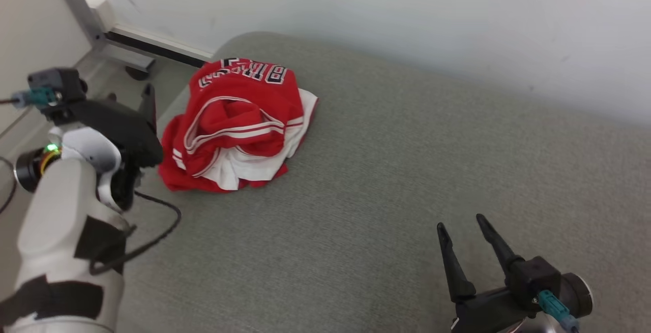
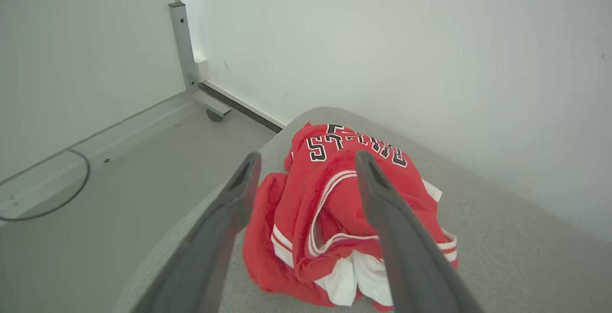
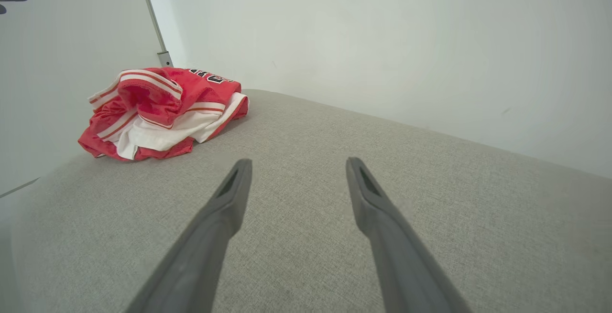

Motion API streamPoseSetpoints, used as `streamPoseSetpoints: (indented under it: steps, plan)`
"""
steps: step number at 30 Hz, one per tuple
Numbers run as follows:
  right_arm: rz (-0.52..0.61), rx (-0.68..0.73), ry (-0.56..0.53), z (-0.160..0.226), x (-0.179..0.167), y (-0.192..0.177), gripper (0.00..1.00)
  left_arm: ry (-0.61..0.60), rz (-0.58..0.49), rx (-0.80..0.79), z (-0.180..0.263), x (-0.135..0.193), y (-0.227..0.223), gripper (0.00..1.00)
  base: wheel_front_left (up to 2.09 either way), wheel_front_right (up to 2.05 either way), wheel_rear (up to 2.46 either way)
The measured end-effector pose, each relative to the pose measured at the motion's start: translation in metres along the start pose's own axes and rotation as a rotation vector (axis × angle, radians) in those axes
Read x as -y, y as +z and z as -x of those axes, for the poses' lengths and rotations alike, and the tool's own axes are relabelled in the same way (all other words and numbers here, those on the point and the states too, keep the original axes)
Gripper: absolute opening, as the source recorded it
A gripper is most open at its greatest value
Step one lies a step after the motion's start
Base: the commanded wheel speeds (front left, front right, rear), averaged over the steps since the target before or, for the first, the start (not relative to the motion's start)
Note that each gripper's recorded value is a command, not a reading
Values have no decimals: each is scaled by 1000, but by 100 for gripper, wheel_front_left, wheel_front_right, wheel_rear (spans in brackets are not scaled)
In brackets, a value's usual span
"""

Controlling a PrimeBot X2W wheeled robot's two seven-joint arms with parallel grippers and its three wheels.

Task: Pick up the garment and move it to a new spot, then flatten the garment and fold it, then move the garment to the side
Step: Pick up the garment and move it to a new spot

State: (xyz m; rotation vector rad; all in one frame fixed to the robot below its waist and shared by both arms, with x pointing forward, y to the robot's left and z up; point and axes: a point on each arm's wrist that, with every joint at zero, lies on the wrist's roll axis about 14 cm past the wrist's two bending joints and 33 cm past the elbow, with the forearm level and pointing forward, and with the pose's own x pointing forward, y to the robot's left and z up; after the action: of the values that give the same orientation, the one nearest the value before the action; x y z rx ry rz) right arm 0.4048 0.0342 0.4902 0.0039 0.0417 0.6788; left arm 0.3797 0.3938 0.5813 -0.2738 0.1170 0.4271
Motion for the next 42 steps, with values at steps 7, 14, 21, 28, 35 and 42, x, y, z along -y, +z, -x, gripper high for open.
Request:
streamPoseSetpoints:
  steps: [7, 14, 21, 28, 35, 42]
  plan:
    - [7, -25, -108, 24, 35, 2, 100, -26, 28, -174, -50, 29, -23, 100, 0, 0, 0]
    - [-51, -103, -191, 39, 63, -29, 100, -52, -64, -393, -95, 63, -89, 100, 0, 0, 0]
    - [-110, -191, -257, 51, 83, -66, 100, -24, -107, -575, -123, 79, -151, 100, 0, 0, 0]
    - [-146, -212, -295, 54, 95, -83, 100, -41, -159, -637, -141, 92, -176, 0, 0, 0, 0]
    - [-187, -172, -287, 52, 89, -81, 100, -28, -223, -581, -144, 84, -145, 0, 0, 0, 0]
    - [-219, -100, -259, 52, 74, -62, 100, -63, -271, -428, -135, 91, -72, 0, 0, 0, 0]
